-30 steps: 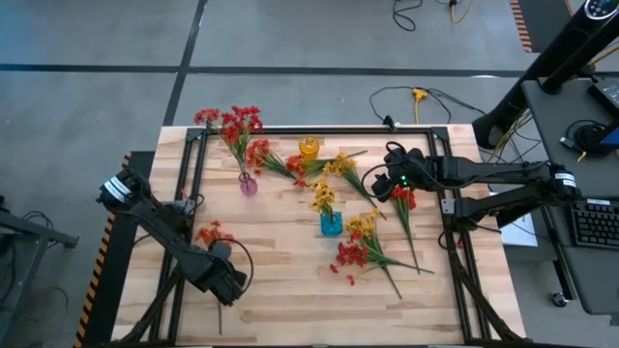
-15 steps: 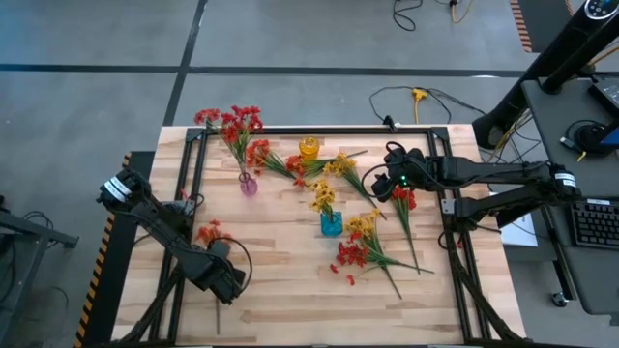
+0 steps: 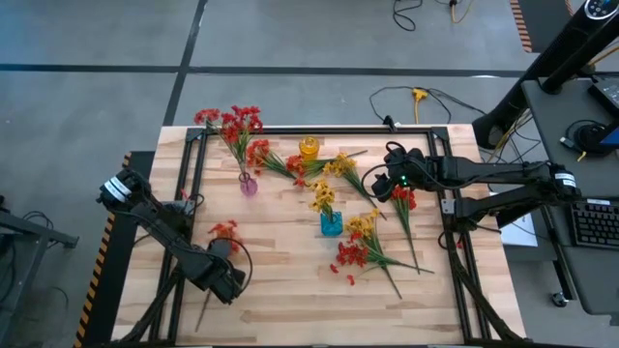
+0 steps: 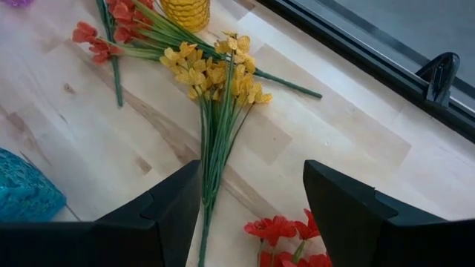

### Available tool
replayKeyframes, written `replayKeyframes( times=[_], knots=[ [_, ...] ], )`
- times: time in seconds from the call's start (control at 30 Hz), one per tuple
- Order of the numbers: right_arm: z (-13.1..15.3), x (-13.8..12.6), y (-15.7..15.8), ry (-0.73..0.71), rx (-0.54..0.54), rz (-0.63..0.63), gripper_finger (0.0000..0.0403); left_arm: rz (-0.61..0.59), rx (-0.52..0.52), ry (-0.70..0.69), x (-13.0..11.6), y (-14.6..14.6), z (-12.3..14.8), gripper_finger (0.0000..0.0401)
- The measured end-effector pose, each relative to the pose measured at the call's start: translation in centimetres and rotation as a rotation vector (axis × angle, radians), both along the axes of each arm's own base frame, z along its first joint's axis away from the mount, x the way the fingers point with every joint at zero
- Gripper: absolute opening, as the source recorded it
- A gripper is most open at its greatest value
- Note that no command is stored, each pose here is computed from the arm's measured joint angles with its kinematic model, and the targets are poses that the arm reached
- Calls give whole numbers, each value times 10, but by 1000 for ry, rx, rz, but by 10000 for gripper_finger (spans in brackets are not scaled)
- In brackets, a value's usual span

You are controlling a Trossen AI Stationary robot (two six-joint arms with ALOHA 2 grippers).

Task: Sort flowers into vase by color
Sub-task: Put the bottom orange flowers into the yellow vase

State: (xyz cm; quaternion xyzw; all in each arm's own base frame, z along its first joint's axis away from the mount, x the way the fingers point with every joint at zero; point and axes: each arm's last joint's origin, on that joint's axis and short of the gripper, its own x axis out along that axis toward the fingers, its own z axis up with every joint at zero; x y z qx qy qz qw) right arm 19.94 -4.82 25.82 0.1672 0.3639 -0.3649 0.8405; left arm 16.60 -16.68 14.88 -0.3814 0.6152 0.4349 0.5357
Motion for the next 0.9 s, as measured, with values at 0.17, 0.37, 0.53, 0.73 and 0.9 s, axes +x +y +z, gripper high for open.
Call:
replayKeyframes(
  times=[0.17,0.37,0.53,0.73,0.9],
  knots=[
    [0,0,0,1,0,0,228,-47,-29,-26,3,-4,9,1],
    [0,0,0,6,-4,7,228,-124,-70,-75,4,-15,32,1],
    [0,0,0,9,-6,11,228,-202,-105,-185,2,-27,57,0],
    [0,0,0,16,-13,20,228,-305,-54,-359,-2,-41,85,0],
    [0,0,0,16,-13,20,228,-334,28,-465,-4,-46,97,0]
  ],
)
